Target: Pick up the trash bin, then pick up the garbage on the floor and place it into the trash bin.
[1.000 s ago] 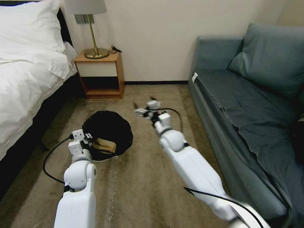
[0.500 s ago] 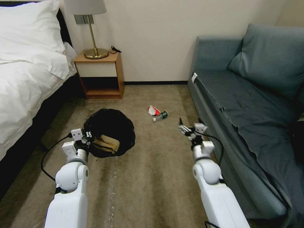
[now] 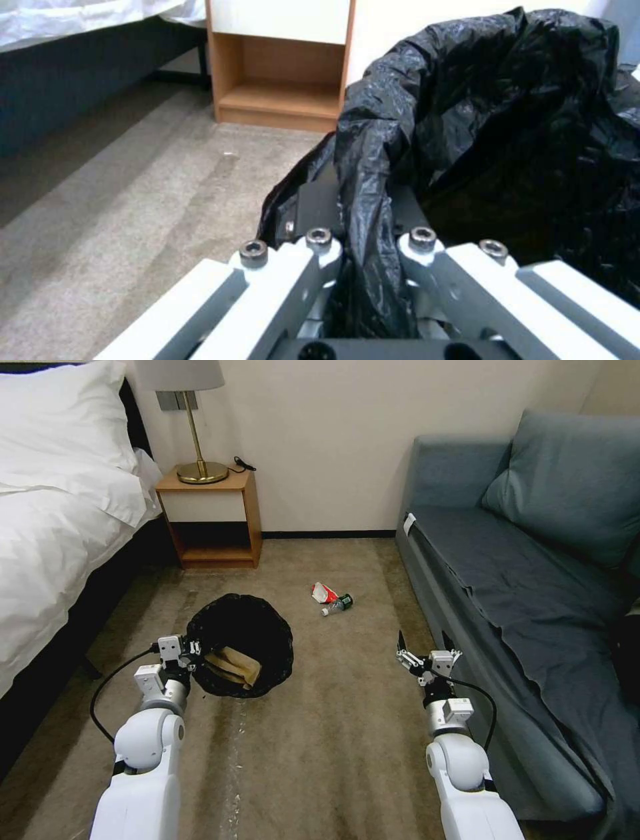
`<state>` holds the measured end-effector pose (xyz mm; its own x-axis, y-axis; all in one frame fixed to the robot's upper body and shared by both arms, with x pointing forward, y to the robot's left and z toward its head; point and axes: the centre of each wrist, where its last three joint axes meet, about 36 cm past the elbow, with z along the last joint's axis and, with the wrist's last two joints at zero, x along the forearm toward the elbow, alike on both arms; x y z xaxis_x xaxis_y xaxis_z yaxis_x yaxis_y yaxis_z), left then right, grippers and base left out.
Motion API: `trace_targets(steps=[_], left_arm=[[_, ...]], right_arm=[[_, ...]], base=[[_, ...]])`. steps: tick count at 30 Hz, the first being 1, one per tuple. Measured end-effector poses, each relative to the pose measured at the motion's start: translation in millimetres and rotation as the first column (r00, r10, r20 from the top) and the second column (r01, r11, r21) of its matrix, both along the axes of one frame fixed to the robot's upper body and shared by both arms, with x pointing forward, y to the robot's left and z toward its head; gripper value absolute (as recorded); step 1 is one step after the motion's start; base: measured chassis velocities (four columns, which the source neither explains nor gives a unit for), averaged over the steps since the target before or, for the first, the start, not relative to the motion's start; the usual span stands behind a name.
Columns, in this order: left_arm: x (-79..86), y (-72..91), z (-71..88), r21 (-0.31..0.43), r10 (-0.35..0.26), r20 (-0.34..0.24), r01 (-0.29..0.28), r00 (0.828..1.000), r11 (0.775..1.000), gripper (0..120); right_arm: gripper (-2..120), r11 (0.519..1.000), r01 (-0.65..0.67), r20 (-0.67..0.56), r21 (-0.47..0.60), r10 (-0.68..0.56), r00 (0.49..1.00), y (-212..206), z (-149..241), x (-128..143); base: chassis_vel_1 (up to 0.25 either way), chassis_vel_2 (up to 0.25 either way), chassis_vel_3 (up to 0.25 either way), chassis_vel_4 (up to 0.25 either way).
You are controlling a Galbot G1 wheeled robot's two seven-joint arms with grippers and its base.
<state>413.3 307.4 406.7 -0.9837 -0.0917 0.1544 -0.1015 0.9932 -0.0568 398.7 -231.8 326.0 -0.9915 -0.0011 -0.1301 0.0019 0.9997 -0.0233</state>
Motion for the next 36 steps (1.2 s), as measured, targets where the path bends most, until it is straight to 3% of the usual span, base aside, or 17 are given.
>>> trace_targets(steps=[17, 36], left_arm=[[-8.7, 8.7, 1.5, 0.000, 0.058, 0.008, -0.058, 0.998, 0.998, 4], [-7.7, 10.9, 1.7, -0.003, 0.073, 0.011, -0.073, 0.997, 0.997, 4]], right_arm=[[100, 0.998, -0.055, -0.035, -0.012, 0.054, 0.998, -4.5, -10.1, -0.7], [100, 0.998, -0.062, -0.055, -0.015, 0.061, 0.997, -7.9, -19.2, 2.1]], base=[[0.000, 0.000, 0.000, 0.000], [-0.021, 0.012, 0.018, -0.012]])
